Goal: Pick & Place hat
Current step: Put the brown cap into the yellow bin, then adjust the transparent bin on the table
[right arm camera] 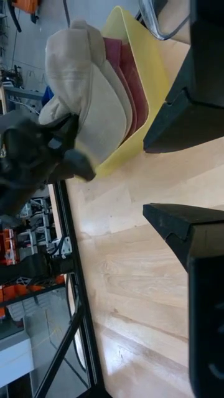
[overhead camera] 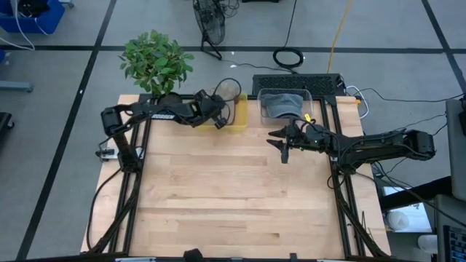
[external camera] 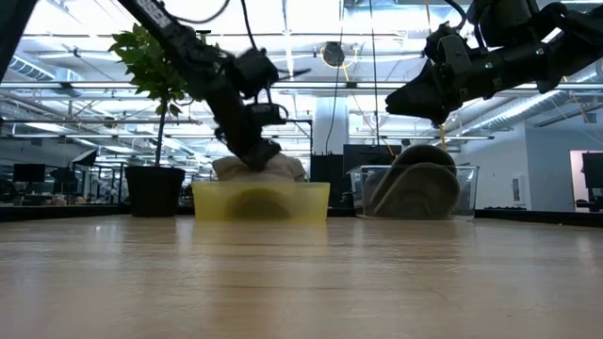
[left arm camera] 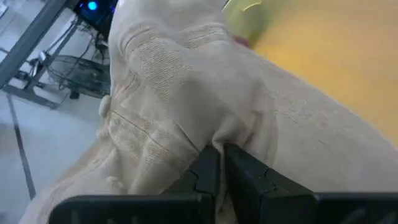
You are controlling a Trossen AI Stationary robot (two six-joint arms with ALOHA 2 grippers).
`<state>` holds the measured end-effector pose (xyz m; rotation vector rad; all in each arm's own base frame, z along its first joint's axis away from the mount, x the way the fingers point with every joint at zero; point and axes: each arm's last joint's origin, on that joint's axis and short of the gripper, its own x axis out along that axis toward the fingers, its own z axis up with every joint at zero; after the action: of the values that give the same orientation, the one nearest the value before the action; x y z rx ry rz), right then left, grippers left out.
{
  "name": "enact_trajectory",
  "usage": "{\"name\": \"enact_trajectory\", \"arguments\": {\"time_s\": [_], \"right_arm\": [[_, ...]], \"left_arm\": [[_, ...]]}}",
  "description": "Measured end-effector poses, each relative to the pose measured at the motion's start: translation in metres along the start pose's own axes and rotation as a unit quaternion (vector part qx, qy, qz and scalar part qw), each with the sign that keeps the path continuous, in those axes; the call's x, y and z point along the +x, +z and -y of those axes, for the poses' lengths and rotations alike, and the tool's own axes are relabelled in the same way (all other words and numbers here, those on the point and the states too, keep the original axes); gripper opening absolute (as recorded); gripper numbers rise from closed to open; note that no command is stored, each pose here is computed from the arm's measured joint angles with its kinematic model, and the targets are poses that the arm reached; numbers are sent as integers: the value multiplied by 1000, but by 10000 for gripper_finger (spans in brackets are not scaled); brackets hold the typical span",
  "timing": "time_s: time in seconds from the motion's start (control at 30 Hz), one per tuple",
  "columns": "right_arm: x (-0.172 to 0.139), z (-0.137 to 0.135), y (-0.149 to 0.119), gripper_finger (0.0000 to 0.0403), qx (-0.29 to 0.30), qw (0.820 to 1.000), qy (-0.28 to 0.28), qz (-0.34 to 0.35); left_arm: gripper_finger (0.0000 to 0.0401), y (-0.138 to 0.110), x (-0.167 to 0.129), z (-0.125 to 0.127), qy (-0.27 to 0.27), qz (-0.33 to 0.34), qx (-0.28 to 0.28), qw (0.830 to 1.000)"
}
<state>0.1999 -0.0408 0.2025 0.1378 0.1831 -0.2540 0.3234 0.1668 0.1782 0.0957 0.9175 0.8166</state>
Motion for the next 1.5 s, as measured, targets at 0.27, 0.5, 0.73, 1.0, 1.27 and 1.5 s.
{"name": "enact_trajectory", "arguments": {"time_s": [0.27,0.5,0.73,1.0,1.27,1.5], "right_arm": [[0,0,-1,128,-4,1000,-1,-5],[0,0,-2,128,-1,1000,0,-9],[0,-1,-1,128,-4,1000,2,-7],[-4,-1,2,128,-3,1000,3,0],[-16,0,-5,128,20,998,-10,-58],[-18,13,-34,128,93,972,-175,-127]], "left_arm": [[42,26,-64,-19,-11,98,-30,995],[42,31,-99,-19,-27,131,-34,991],[42,28,-130,-4,-117,145,-5,982],[42,26,-157,13,-224,170,14,960],[42,4,-153,39,-242,166,17,956],[42,-51,-108,47,-228,206,-66,949]]}}
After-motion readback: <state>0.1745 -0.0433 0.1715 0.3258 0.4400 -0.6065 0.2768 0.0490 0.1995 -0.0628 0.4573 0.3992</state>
